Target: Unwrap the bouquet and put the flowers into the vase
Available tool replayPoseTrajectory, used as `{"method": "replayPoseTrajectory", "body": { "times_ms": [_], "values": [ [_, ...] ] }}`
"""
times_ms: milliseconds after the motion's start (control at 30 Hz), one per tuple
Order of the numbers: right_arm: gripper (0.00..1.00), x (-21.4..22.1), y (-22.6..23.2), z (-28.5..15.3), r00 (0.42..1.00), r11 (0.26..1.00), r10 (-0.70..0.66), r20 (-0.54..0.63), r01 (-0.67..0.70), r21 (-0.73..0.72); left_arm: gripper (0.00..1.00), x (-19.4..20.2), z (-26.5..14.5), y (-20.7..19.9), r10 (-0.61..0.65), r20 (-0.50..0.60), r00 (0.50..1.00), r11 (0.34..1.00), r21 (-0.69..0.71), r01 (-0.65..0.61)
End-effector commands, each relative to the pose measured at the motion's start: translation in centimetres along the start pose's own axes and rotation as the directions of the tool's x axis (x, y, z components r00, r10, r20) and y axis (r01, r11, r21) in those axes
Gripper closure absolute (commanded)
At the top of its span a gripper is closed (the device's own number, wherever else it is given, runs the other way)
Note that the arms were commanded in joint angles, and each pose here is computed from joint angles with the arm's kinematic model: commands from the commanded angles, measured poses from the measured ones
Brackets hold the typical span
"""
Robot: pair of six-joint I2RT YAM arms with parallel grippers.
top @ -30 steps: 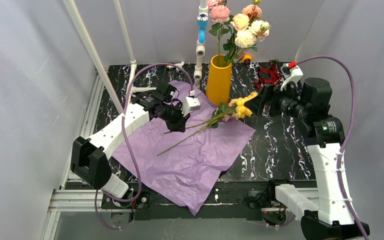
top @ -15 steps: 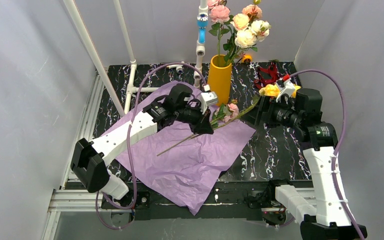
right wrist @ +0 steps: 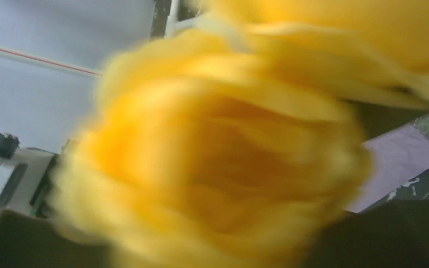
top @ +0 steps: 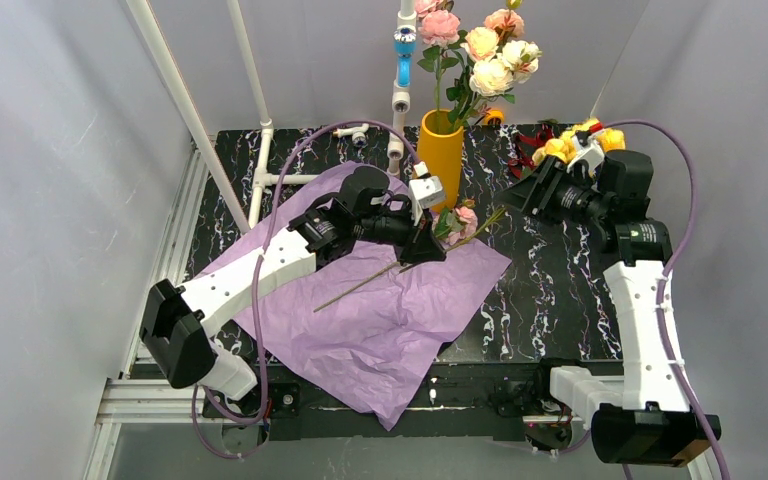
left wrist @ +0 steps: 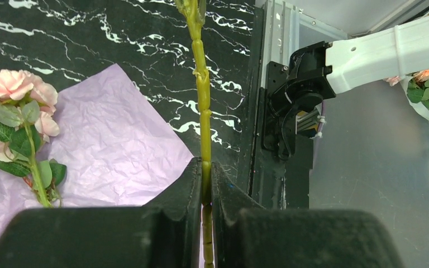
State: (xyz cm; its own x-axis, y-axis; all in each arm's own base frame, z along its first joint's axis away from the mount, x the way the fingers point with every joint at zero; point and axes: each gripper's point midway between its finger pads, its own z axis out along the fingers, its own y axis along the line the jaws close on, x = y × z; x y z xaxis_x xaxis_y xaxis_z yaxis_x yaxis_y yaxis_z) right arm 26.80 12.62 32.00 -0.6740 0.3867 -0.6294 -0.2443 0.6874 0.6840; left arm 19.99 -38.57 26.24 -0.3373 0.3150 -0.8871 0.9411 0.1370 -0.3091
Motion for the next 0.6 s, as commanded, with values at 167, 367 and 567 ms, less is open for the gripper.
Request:
{"method": "replayPoseTrajectory", "body": {
  "times_ms": [167,367,567],
  "values": [
    [0.99,-6.5,3.9,-1.3,0.984,0.992,-0.048,0.170,0.067,-0.108,1.00,-1.7,-1.9,-2.0,0.133,0.053,0.990,0.991,0.011,-0.133],
    [0.99,-8.8,5.4,-3.8,0.936,0.979,-0.177,0.305,0.201,-0.047,0.12,-0.3,-4.4,-0.2,0.060,0.003,0.998,0.990,-0.125,-0.059],
    [0.99,-8.6,7.9,-6.0,0.860,0.925,-0.312,0.403,0.372,-0.078,0.02,1.5,-9.6,5.6,-0.274,0.094,0.957,0.903,-0.318,0.290]
  ]
}}
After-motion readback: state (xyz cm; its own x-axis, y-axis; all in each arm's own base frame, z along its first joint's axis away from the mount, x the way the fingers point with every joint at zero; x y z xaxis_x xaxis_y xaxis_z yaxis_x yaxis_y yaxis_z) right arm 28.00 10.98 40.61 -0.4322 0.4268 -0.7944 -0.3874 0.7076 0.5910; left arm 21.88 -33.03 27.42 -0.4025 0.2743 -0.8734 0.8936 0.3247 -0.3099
